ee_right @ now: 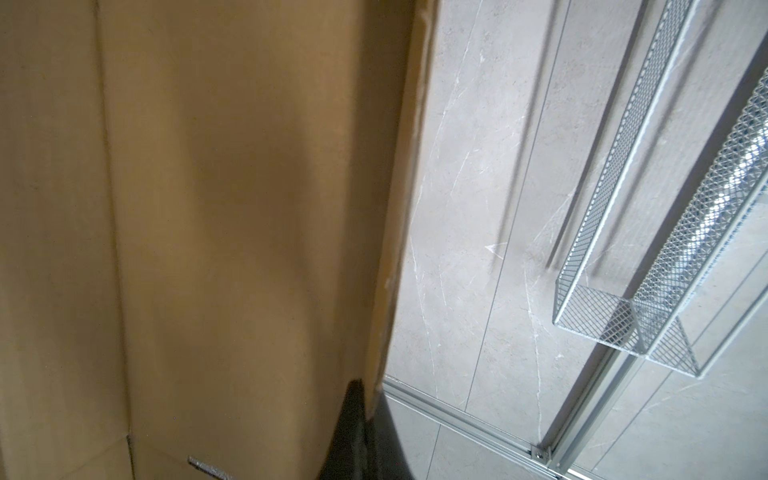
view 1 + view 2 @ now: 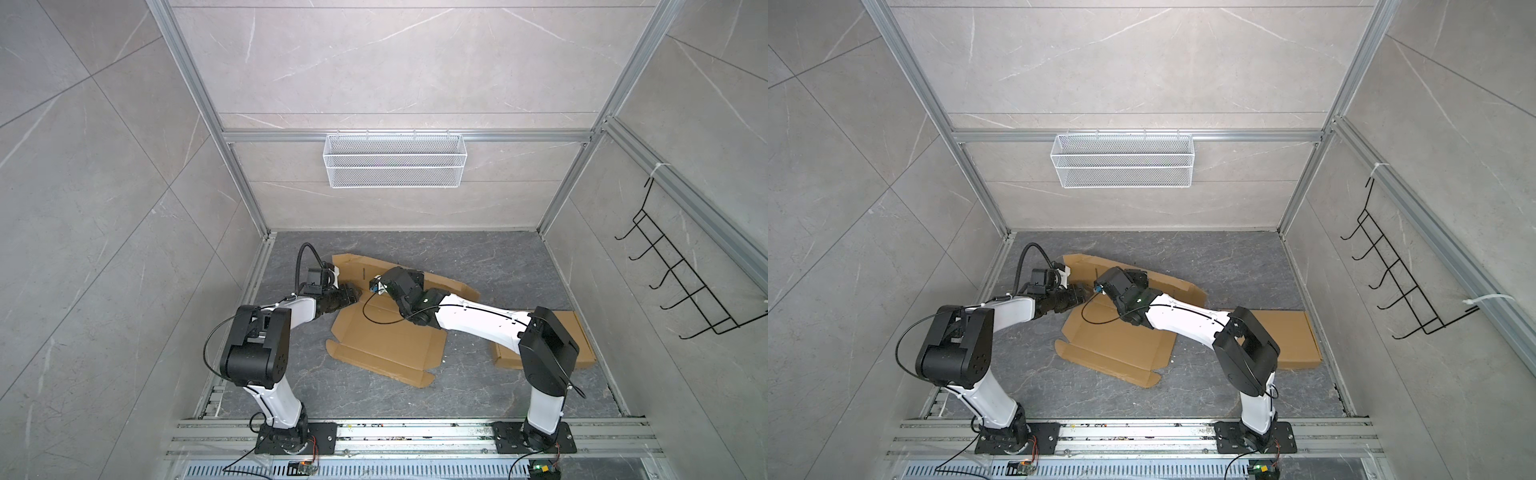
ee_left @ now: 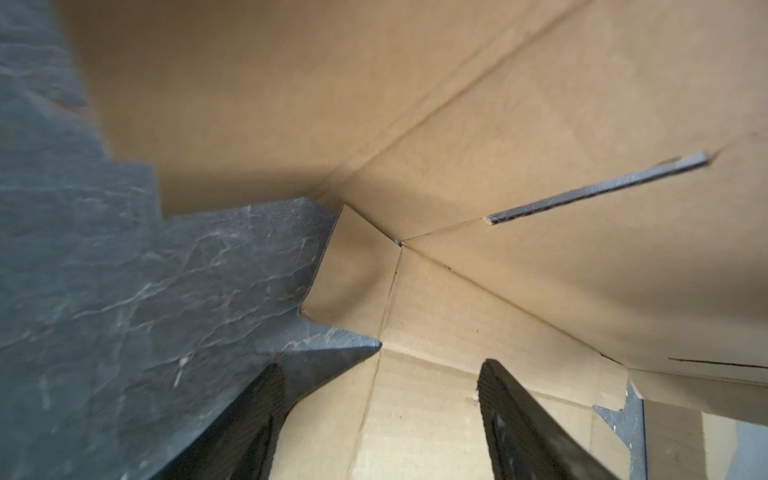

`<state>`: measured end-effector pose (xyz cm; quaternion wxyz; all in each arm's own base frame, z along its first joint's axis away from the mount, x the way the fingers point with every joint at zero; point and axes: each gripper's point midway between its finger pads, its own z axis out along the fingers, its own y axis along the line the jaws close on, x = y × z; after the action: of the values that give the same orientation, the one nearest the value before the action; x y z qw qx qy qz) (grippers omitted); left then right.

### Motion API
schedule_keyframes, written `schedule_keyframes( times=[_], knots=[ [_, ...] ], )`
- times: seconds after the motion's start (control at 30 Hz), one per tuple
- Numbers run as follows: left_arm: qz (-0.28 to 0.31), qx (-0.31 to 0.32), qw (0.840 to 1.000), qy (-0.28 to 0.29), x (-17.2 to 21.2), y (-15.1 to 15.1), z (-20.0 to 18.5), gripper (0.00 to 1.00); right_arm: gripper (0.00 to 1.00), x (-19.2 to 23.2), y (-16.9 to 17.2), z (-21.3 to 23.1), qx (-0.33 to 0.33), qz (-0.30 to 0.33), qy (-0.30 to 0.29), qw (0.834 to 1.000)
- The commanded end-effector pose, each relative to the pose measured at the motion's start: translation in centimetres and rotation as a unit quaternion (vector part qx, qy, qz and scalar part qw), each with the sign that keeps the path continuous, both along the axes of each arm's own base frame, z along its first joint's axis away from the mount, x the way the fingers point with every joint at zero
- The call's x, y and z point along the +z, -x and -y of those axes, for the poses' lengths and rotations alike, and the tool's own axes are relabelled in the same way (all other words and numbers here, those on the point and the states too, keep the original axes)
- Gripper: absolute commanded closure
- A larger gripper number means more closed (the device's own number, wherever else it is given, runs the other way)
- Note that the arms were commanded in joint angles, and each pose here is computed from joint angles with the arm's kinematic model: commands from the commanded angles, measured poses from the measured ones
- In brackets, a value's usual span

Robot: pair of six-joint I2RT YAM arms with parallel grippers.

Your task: Fold the paper box

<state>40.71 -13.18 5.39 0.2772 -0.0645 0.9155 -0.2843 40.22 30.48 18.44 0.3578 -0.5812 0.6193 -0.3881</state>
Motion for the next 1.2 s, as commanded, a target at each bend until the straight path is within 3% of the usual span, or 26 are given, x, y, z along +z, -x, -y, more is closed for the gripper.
schedule_keyframes(
  times=[0.0,0.17,0.37,0.53,0.73,0.97,1.17],
  knots=[
    [0.060,-0.015,0.998,0.012,3.0,-2.0,1.4,0.26,1.00,0.5,0.3,0.2,0.006,-0.001,-0.003,1.000],
    [0.068,-0.060,0.996,0.023,4.5,-1.1,3.9,0.32,1.00,0.5,0.3,0.1,0.005,0.000,-0.004,1.000],
    [0.083,-0.061,0.995,-0.002,6.0,0.4,2.7,0.37,1.00,0.6,0.3,0.2,0.007,0.002,-0.007,1.000],
    [0.069,-0.027,0.996,-0.042,7.5,1.3,-0.9,0.37,1.00,0.5,0.4,0.2,0.008,0.001,-0.006,1.000],
    [0.095,0.021,0.991,-0.092,11.0,1.4,-7.3,0.31,1.00,0.7,0.6,0.5,0.014,-0.002,-0.006,1.000],
    [0.150,-0.110,0.971,-0.150,11.6,-1.3,-6.6,0.22,1.00,0.8,0.4,0.3,0.019,-0.005,-0.008,1.000],
    [0.184,-0.173,0.959,-0.131,11.8,-3.5,-5.7,0.24,1.00,0.6,0.5,0.1,0.024,-0.012,-0.009,1.000]
  ],
)
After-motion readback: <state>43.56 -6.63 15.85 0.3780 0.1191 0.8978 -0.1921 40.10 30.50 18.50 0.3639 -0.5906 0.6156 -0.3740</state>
